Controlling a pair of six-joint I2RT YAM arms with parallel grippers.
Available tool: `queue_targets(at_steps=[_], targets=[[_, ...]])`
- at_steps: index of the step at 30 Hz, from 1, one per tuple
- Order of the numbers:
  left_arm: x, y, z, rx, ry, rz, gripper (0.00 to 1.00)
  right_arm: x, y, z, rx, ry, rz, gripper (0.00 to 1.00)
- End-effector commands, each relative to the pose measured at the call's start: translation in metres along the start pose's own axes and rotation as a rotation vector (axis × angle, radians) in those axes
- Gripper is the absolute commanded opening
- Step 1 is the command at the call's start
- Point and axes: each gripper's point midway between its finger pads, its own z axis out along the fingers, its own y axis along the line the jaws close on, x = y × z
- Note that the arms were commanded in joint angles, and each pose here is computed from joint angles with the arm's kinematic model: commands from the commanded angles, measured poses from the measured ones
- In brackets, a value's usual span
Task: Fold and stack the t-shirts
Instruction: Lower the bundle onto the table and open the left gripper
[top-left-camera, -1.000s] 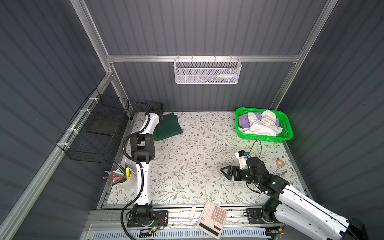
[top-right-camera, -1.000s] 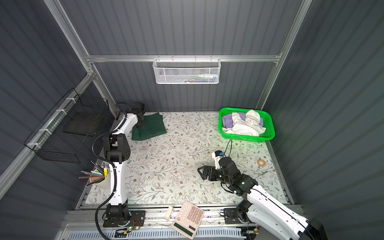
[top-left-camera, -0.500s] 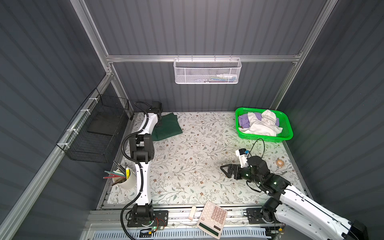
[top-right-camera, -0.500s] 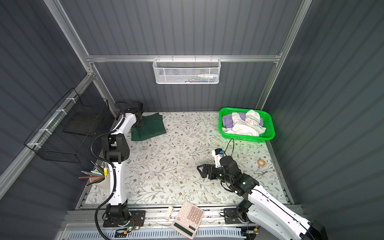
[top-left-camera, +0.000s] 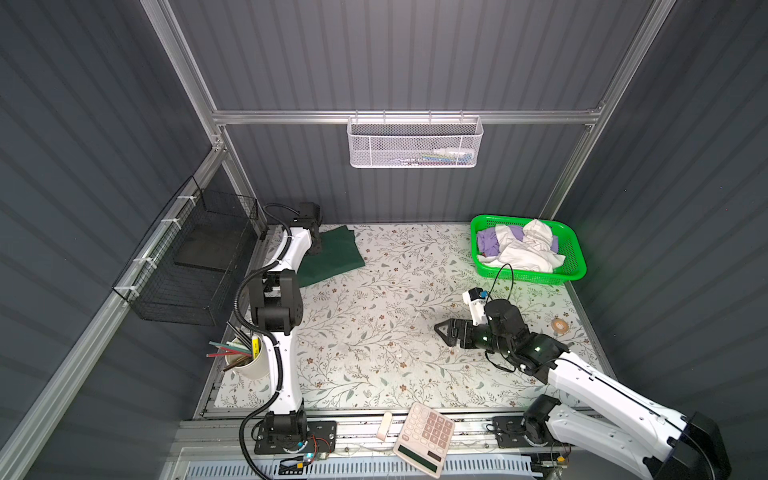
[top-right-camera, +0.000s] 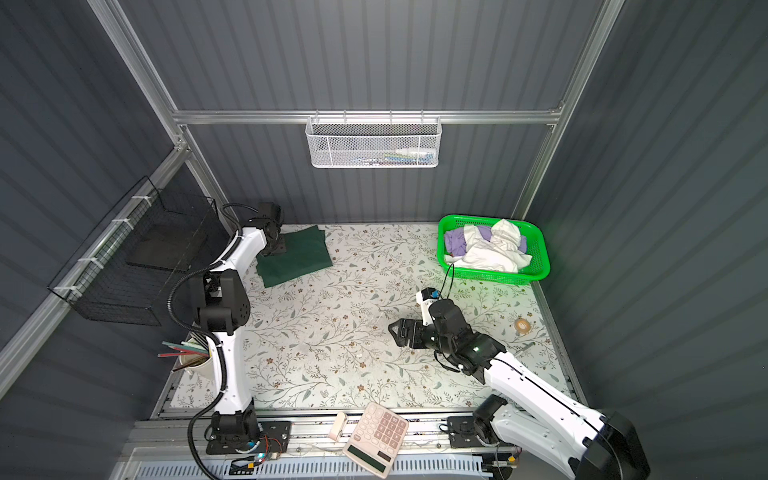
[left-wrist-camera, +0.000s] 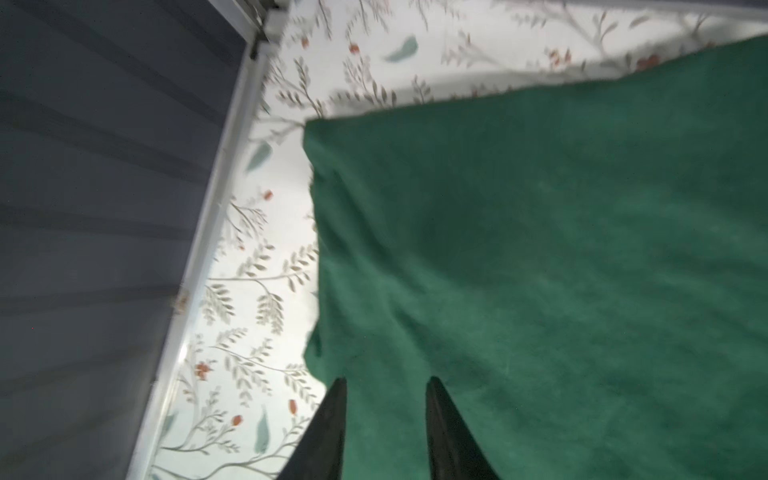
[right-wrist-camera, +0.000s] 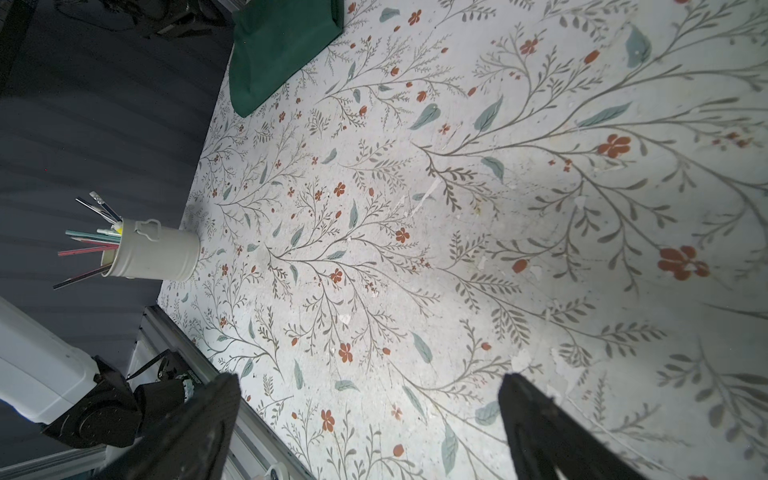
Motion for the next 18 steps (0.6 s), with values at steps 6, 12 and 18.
queue_targets(at_steps=[6, 12, 18], targets=[[0.030, -0.020, 0.035, 0.064, 0.105, -0.058, 0.35, 0.007, -0.007, -0.007, 0.022, -0.005, 0.005, 0.99], [0.024, -0.024, 0.028, 0.103, 0.082, -0.075, 0.35, 0.014, -0.015, -0.012, 0.042, 0.001, 0.014, 0.99], [-0.021, -0.013, 0.021, 0.074, -0.064, -0.091, 0.35, 0.002, -0.015, -0.008, 0.054, -0.036, 0.001, 0.99]])
